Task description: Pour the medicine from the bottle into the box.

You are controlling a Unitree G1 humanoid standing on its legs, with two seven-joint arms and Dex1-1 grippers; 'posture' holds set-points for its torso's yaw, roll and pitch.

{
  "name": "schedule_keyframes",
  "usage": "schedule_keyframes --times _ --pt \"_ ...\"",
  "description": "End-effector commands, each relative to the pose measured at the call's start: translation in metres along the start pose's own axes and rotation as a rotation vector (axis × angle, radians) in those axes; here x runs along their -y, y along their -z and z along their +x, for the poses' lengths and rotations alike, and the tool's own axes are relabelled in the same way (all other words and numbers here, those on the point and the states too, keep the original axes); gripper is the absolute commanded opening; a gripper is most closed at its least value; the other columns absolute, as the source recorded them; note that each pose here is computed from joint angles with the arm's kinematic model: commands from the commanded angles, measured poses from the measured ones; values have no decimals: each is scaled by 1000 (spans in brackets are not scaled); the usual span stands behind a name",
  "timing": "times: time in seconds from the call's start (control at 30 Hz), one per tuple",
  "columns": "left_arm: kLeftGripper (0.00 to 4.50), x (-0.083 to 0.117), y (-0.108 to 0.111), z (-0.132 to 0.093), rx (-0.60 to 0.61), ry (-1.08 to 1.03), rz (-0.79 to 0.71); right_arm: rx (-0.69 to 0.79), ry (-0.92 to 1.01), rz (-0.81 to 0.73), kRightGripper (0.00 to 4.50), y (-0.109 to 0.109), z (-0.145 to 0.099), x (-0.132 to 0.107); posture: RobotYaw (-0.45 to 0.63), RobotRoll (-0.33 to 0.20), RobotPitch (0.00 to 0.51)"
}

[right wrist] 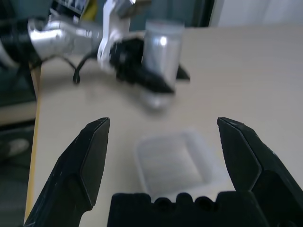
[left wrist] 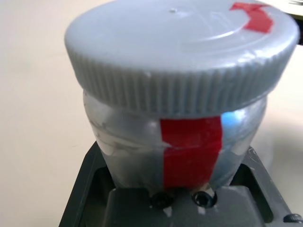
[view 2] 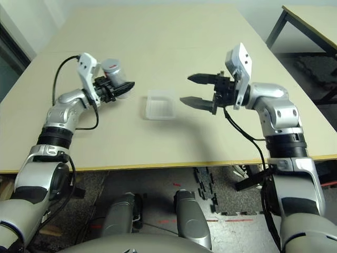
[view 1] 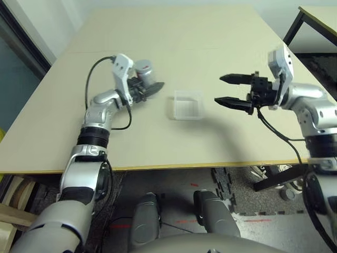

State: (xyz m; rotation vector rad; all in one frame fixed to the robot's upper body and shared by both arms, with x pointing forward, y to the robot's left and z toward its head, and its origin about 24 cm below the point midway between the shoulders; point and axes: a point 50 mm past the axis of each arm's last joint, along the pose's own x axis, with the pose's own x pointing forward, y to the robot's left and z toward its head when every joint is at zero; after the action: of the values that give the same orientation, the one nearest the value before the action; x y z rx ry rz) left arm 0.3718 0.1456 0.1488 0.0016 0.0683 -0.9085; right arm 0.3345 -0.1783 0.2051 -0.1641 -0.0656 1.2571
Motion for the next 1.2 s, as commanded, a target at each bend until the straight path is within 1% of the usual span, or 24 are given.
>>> schedule_keyframes --times 0.03,0.17,0.43,0.87,1.2 --pt "2715 14 -4 13 -10 81 -3 5 -29 23 4500 2 13 4 -209 0 65" --pt "2715 26 -2 19 -40 156 9 13 -43 31 4500 2 24 9 -209 0 59" --pt "2715 34 -2 23 -72 223 53 20 -79 49 4500 1 40 17 -201 0 56" --pt "2715 39 -1 29 -111 277 134 31 -168 63 4500 -4 65 18 -198 0 55" --pt "2715 41 -6 36 -99 315 150 32 -246 80 4500 -5 78 13 -196 0 57"
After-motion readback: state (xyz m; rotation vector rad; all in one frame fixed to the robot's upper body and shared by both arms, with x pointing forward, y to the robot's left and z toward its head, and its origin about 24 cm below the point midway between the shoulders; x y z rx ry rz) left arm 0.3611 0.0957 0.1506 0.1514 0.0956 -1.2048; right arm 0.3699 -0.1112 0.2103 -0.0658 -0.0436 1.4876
